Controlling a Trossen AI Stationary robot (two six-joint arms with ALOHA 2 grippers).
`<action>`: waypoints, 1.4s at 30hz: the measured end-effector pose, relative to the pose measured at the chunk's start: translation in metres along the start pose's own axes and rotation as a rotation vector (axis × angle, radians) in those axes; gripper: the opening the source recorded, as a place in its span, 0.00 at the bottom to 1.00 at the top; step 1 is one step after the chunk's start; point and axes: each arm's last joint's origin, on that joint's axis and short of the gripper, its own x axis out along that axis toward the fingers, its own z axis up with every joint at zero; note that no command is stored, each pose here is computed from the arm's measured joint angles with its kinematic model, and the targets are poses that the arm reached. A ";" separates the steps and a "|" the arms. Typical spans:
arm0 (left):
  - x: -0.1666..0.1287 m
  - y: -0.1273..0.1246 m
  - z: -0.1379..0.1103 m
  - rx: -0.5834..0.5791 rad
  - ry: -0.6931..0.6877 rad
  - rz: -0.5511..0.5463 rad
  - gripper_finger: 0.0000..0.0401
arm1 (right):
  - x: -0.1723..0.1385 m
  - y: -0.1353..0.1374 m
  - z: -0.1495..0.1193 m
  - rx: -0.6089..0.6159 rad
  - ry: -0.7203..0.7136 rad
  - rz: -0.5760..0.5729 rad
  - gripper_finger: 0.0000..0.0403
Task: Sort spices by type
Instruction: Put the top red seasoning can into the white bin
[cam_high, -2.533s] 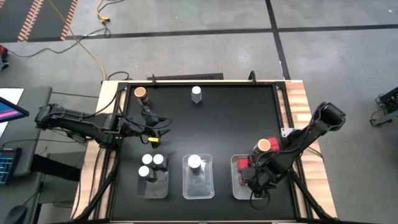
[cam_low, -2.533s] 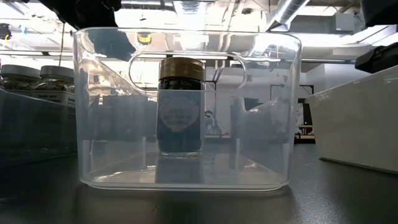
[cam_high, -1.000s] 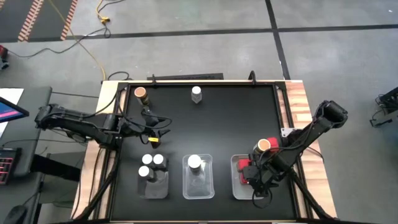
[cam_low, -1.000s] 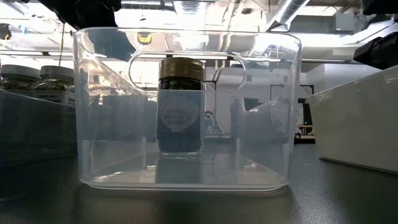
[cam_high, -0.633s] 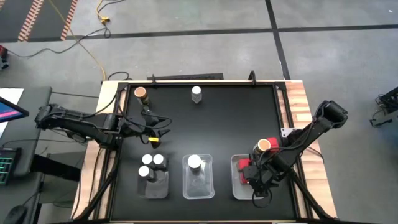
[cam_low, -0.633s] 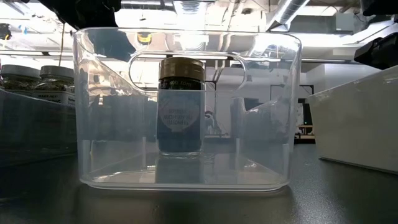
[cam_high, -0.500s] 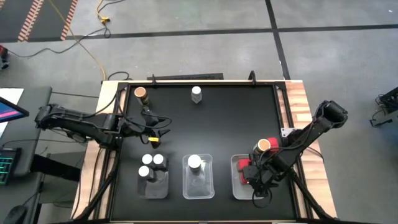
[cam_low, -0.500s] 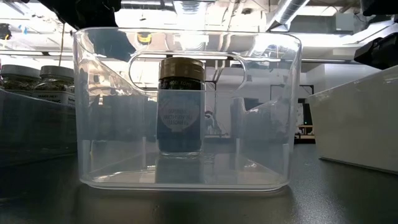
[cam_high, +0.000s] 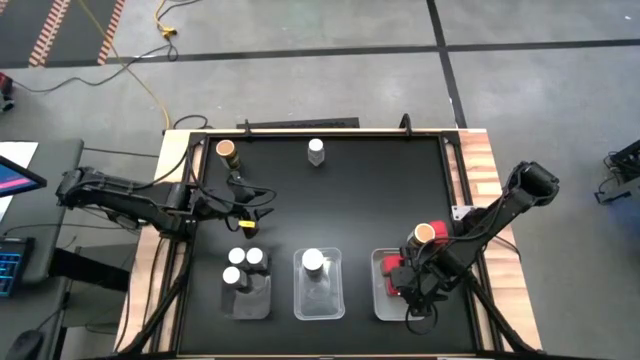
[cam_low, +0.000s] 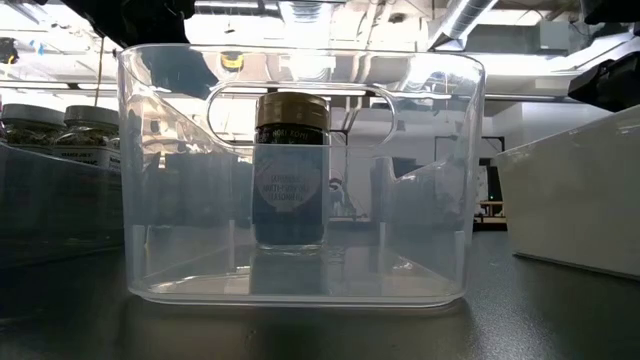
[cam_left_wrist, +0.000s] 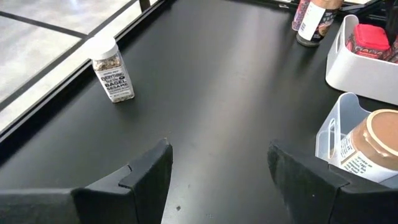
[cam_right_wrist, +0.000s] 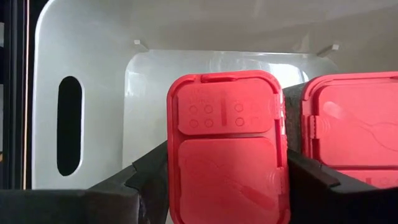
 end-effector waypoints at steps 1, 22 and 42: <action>0.000 0.000 0.000 0.000 0.000 0.000 0.63 | 0.000 0.000 0.000 0.000 0.000 0.000 0.65; 0.000 0.000 0.000 0.001 0.003 0.001 0.63 | 0.000 -0.001 0.001 0.060 -0.025 -0.027 0.65; 0.000 0.000 0.000 -0.002 0.002 0.001 0.63 | 0.010 -0.004 -0.008 0.061 -0.002 0.002 0.65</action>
